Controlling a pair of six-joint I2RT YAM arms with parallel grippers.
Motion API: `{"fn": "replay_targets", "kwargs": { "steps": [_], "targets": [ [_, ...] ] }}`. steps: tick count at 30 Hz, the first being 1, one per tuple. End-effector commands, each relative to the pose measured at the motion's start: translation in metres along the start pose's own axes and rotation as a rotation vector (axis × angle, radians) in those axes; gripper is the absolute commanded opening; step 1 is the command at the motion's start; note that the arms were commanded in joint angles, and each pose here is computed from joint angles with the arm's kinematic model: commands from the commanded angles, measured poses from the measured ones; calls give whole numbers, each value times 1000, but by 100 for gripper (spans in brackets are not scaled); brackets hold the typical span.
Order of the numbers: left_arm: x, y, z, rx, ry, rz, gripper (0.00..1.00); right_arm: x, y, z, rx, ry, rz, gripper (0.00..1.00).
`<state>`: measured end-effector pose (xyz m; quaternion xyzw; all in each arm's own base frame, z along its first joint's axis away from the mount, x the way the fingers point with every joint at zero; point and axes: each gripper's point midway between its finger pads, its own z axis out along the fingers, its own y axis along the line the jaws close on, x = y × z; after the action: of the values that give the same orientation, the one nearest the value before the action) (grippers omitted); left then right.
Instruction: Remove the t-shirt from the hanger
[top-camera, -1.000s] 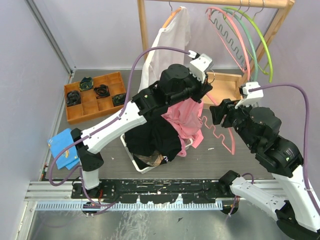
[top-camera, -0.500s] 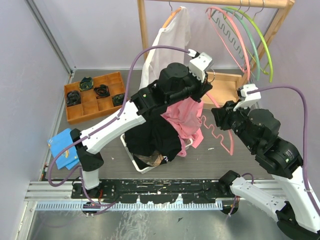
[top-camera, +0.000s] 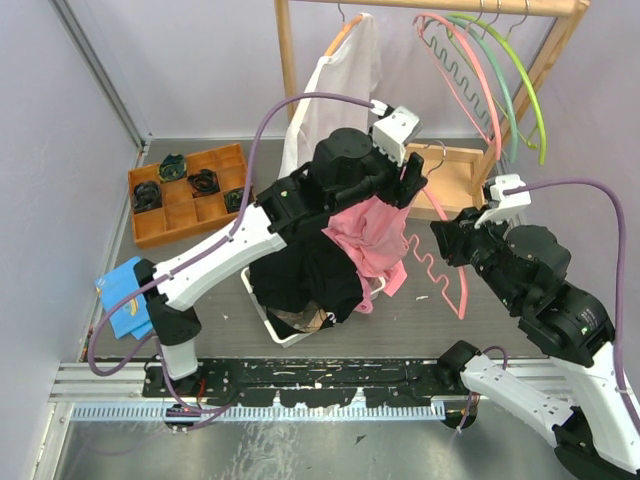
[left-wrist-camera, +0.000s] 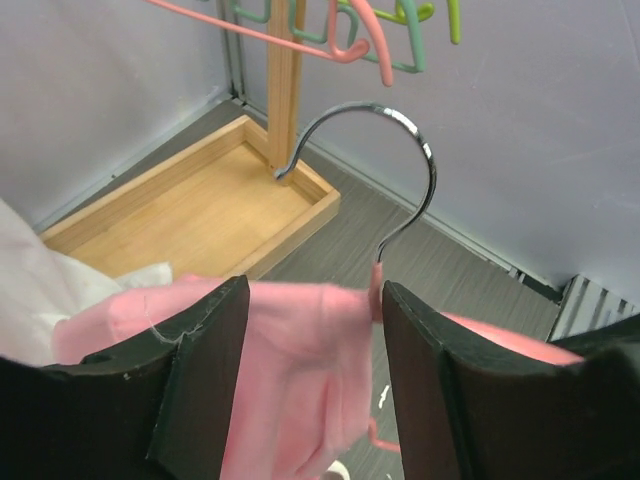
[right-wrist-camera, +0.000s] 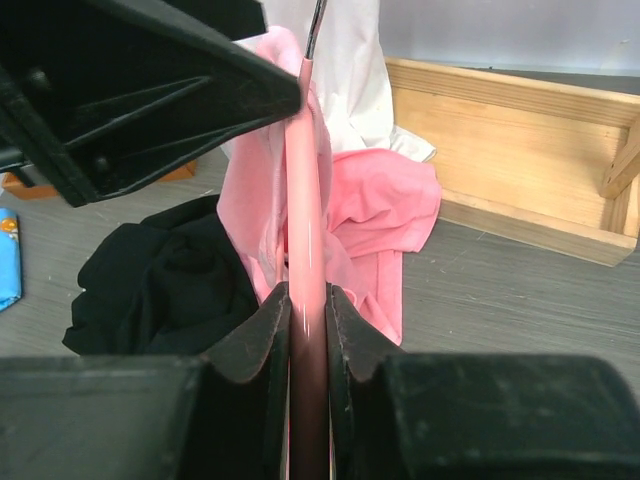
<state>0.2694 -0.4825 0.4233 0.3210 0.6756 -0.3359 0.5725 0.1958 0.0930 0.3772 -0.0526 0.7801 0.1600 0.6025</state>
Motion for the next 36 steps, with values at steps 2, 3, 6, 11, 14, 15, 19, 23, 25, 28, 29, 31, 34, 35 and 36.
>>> {"fn": "replay_targets", "kwargs": {
  "steps": [2,3,6,11,14,15,19,23,25,28,29,31,34,35,36],
  "targets": [
    [-44,12,-46,-55,-131,5,65,-38,1,-8,-1,-135,36,1],
    [-43,13,-52,-55,-140,2,66,-39,1,-9,0,-138,35,1],
    [-35,14,-65,-45,-160,-8,68,-41,0,-12,-4,-146,32,1],
    [-7,9,-67,4,-165,-1,69,-44,2,-19,-28,-167,34,1],
    [11,11,-59,0,-154,22,71,-44,4,-20,-41,-168,28,1],
    [16,11,-55,0,-145,32,71,-43,4,-20,-42,-166,26,1],
    [31,11,-37,3,-106,76,71,-43,5,-21,-52,-170,20,1],
    [36,16,-24,-24,-96,100,69,-43,6,-25,-67,-185,22,1],
    [36,18,-19,-40,-95,106,67,-43,7,-26,-76,-191,24,1],
    [35,21,-13,-63,-97,107,52,-43,6,-29,-81,-195,23,1],
    [34,22,-12,-70,-98,106,36,-42,6,-30,-82,-197,25,1],
    [33,23,-12,-76,-99,102,14,-41,4,-32,-79,-199,25,1],
    [26,27,-19,-97,-117,92,0,-38,-1,-35,-59,-204,26,1],
    [23,30,-23,-114,-126,86,0,-36,-3,-36,-56,-206,28,1],
    [18,35,-27,-144,-138,81,0,-34,-3,-36,-56,-204,28,1]
  ]
}}
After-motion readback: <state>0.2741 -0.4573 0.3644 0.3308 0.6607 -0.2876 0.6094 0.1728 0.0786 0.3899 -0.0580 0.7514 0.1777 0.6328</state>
